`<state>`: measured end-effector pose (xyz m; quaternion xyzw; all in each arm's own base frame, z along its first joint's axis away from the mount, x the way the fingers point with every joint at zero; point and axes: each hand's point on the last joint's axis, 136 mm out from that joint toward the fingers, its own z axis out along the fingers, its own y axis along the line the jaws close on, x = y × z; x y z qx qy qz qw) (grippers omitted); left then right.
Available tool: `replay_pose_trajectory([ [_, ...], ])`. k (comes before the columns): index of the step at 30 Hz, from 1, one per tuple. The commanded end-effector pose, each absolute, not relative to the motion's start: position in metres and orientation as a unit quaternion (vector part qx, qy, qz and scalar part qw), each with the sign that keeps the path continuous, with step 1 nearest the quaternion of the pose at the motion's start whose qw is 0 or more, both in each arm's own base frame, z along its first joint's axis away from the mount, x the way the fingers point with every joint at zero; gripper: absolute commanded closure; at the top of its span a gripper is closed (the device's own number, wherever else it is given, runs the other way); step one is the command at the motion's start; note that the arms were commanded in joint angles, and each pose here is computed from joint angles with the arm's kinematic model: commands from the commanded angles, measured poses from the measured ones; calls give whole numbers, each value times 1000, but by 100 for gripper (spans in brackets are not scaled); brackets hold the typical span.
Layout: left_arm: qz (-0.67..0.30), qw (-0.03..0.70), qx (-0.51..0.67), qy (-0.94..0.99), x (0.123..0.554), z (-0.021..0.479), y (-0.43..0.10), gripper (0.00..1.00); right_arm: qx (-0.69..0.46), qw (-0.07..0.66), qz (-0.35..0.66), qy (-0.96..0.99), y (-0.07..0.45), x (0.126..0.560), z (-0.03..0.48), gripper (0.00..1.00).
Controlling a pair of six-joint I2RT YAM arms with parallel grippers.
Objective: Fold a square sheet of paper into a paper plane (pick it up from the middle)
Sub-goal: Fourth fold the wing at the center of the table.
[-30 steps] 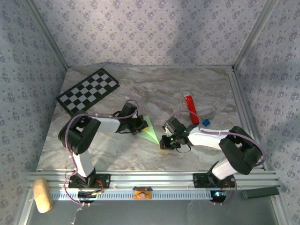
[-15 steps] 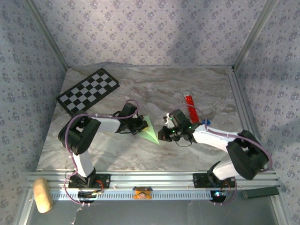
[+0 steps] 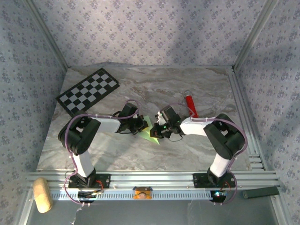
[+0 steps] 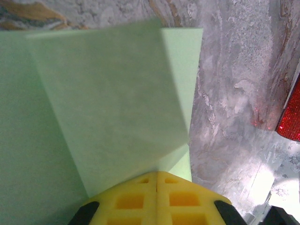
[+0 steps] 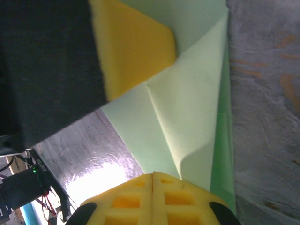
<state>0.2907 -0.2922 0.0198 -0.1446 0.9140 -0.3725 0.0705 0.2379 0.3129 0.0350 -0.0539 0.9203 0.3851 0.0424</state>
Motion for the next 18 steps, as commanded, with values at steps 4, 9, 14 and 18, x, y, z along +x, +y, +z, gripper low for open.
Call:
replay_pose_trajectory([
  [4,-324,60,-150,932,280,4,-277,97,-44,22,383,922,307,230,21,95],
  [9,-324,61,-151,932,282,5,-276,97,-32,15,379,925,299,220,10,95],
  [14,-327,66,-149,931,286,9,-276,96,-21,10,376,926,291,213,3,95],
  [18,-343,79,-140,925,295,23,-280,94,-12,8,379,925,289,209,0,95],
])
